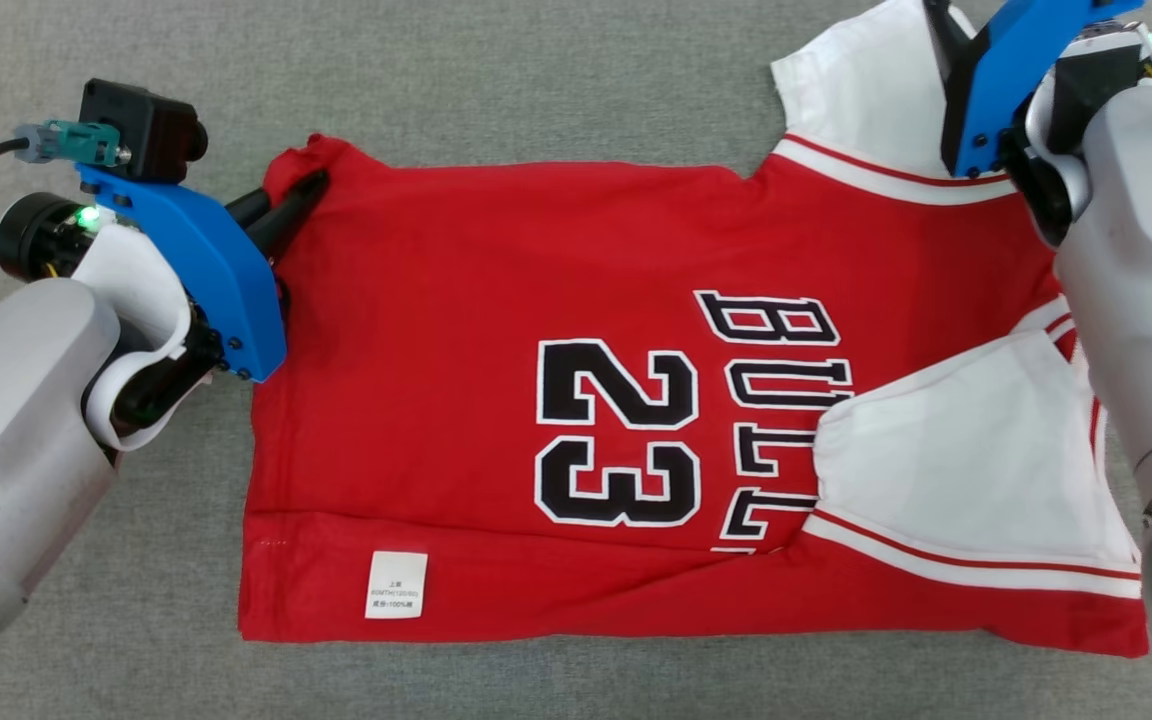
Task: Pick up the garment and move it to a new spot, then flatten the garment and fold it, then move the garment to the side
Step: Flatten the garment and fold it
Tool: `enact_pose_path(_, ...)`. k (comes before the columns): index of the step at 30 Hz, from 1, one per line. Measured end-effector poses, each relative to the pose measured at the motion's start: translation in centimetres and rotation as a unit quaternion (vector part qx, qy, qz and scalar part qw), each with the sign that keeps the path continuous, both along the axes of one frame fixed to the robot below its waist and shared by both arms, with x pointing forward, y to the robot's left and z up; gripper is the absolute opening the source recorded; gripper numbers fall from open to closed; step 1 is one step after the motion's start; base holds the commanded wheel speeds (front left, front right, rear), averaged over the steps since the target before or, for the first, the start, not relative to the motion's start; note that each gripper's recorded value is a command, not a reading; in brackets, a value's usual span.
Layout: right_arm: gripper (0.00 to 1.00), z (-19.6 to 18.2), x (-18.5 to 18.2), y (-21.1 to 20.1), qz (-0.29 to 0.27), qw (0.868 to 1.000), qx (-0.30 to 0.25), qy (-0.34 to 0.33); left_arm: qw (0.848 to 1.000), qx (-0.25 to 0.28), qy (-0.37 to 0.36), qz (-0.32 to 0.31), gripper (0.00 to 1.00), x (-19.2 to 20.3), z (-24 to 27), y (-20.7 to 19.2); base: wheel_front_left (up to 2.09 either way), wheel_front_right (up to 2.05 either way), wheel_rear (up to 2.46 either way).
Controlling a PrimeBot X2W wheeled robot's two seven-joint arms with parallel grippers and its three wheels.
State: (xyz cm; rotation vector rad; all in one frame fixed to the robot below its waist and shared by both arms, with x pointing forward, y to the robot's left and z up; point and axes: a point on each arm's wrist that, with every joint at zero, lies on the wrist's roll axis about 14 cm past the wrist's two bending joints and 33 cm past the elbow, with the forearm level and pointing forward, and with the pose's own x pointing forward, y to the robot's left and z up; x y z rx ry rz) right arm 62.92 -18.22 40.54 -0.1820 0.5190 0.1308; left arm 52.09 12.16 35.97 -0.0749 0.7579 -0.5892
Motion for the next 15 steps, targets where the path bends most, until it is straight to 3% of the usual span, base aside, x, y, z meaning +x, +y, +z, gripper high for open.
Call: enact_pose_path(15,1.00,-4.4,0.6,0.7,-0.011,0.995,0.004,0.103,1.000,-0.008,-0.022,0.006,0.00,0.6,-0.6,0.7,0.00,0.00,0.00)
